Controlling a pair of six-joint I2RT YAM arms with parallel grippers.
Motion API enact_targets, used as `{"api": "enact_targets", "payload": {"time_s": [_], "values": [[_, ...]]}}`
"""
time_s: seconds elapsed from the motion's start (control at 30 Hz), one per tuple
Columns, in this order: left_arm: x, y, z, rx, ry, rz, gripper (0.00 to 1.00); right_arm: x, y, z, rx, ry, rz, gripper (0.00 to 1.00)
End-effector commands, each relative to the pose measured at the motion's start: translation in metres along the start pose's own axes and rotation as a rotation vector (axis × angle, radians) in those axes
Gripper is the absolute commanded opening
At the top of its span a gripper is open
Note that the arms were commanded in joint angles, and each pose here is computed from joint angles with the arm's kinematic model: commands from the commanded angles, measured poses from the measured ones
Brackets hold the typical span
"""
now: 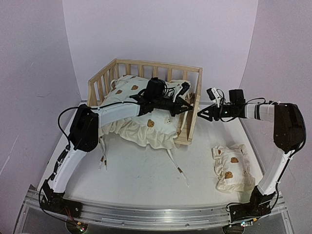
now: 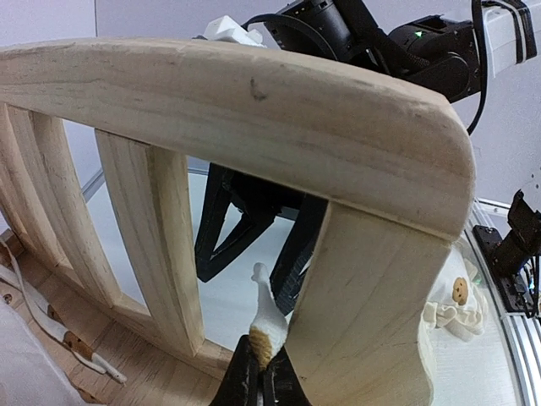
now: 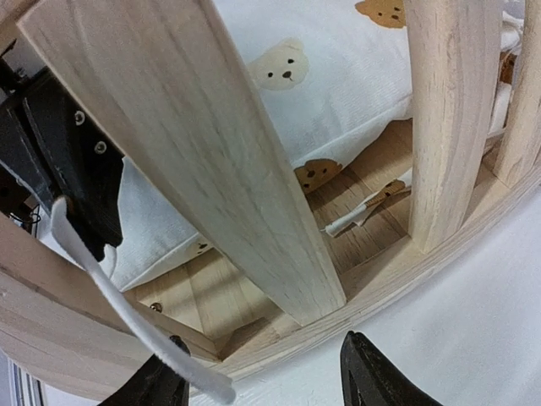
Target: Set up the pet bed
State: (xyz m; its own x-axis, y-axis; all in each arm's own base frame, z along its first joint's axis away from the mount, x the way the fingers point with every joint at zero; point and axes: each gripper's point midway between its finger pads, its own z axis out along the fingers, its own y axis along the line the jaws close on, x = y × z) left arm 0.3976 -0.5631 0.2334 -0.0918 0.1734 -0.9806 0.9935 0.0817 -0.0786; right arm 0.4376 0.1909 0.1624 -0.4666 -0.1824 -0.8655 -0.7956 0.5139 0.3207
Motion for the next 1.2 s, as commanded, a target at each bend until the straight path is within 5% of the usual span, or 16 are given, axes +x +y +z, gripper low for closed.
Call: {"api": "enact_targets", "payload": {"time_s": [0.0, 0.47, 0.57, 0.67, 0.83, 0.97, 1.17], "values": [[-0.028, 0.006, -0.005, -0.005, -0.070, 0.060, 0.00, -0.035, 0.011, -0.011, -0.005, -0.057, -0.110, 0.62], [-0.028, -0.010, 0.004, 0.067, -0.078, 0.047, 0.00, -0.049, 0.017, 0.000, -0.061, -0.069, -0.190, 0.58], [-0.028, -0.011, 0.004, 0.065, -0.076, 0.043, 0.00, -0.051, 0.027, 0.001, -0.112, -0.077, -0.176, 0.42], [-0.028, -0.008, 0.000, 0.031, -0.066, 0.036, 0.02, -0.047, 0.029, -0.003, -0.093, -0.069, -0.108, 0.00], [-0.028, -0.005, -0.025, -0.095, -0.014, -0.007, 0.43, -0.020, -0.005, -0.028, 0.262, -0.036, 0.182, 0.00], [-0.046, -0.022, -0.050, -0.125, -0.025, -0.103, 0.72, 0.006, 0.010, -0.034, 0.266, -0.026, 0.334, 0.00], [-0.055, -0.057, -0.020, -0.215, -0.060, -0.175, 0.87, 0.023, 0.034, -0.021, 0.247, 0.021, 0.335, 0.00]]}}
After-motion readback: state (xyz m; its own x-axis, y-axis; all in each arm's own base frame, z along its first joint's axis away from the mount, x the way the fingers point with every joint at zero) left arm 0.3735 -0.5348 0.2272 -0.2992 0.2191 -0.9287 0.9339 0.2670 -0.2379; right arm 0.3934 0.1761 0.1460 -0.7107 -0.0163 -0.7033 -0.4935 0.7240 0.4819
